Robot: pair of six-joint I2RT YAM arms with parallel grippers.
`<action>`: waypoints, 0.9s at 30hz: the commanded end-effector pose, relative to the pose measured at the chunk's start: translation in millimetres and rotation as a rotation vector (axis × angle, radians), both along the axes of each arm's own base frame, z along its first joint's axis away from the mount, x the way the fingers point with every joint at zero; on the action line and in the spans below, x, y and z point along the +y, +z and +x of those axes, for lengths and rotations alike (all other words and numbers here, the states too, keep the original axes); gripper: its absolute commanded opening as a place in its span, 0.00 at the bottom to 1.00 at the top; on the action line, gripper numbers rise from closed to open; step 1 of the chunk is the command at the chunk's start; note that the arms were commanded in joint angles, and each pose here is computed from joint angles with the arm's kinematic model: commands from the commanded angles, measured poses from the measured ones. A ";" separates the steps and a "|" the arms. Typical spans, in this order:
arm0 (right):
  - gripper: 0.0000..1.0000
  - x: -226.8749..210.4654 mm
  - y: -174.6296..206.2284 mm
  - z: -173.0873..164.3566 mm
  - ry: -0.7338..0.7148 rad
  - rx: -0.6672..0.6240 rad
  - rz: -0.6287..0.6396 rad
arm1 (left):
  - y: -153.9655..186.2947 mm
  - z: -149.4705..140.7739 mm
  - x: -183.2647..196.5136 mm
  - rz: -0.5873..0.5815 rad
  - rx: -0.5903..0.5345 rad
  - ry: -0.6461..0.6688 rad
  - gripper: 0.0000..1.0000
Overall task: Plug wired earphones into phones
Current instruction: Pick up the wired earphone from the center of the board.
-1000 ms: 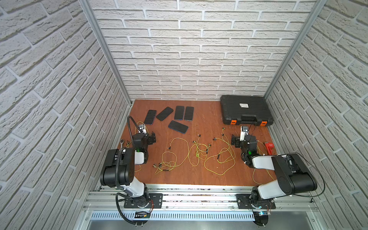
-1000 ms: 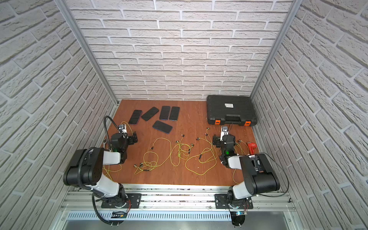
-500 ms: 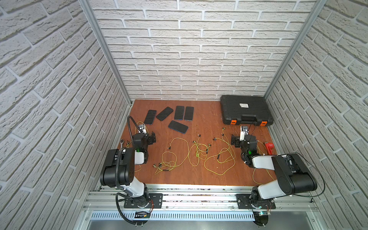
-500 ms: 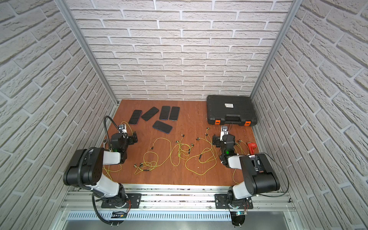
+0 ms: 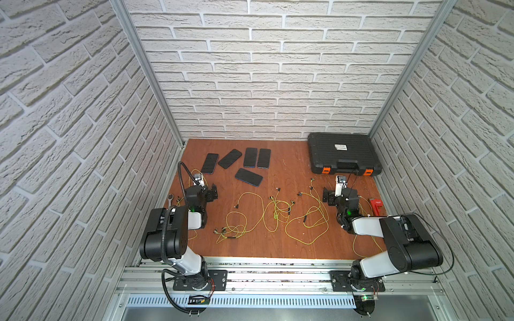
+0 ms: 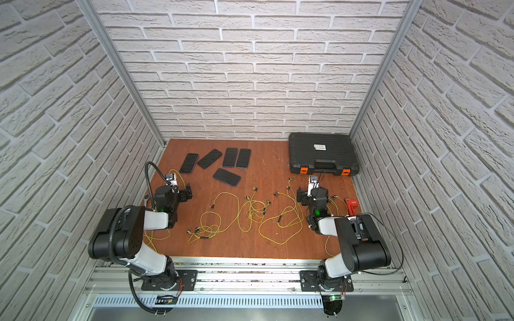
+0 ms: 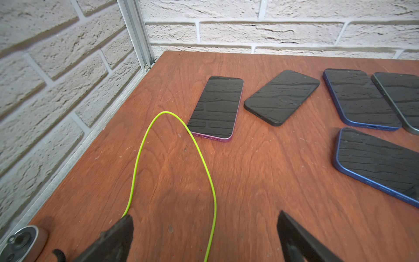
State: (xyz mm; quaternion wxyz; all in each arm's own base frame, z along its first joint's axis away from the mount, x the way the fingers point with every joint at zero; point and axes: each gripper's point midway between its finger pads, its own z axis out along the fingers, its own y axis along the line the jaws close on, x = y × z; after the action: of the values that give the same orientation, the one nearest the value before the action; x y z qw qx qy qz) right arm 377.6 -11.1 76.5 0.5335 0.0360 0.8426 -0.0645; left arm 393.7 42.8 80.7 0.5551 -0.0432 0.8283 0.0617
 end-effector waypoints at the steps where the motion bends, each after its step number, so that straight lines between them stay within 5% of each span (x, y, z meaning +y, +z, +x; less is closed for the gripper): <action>1: 1.00 -0.4 19.3 8.6 -0.005 -0.063 0.013 | 8.7 2.9 1.1 0.007 -0.037 0.003 0.98; 8: 1.00 1.9 36.6 13.0 0.021 -0.103 0.022 | 19.1 1.1 10.5 -0.005 -0.050 0.052 0.98; 13: 1.00 2.9 91.5 9.2 0.047 0.175 0.003 | 91.9 0.0 18.2 0.011 -0.037 0.116 0.98; 16: 1.00 11.3 99.6 -4.8 0.074 0.316 0.060 | 123.5 -0.9 14.5 -0.089 0.013 0.150 0.98; 20: 0.98 16.9 89.4 -34.3 0.089 0.624 0.124 | 130.9 -1.8 -26.3 -0.293 0.126 0.097 0.98; 24: 0.94 0.5 80.1 -55.4 0.071 0.779 0.176 | 127.9 -3.0 -75.9 -0.462 0.213 0.001 0.98; 27: 0.76 -26.8 70.0 -58.1 0.004 0.819 0.243 | 129.4 -2.9 -106.6 -0.516 0.240 -0.076 0.92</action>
State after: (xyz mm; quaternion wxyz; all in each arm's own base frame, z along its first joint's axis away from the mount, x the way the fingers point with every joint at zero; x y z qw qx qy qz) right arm 356.8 -26.1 159.8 0.2318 0.0386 0.9720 0.0039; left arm 404.0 -37.5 230.3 0.4930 -0.1312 0.8527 -0.1130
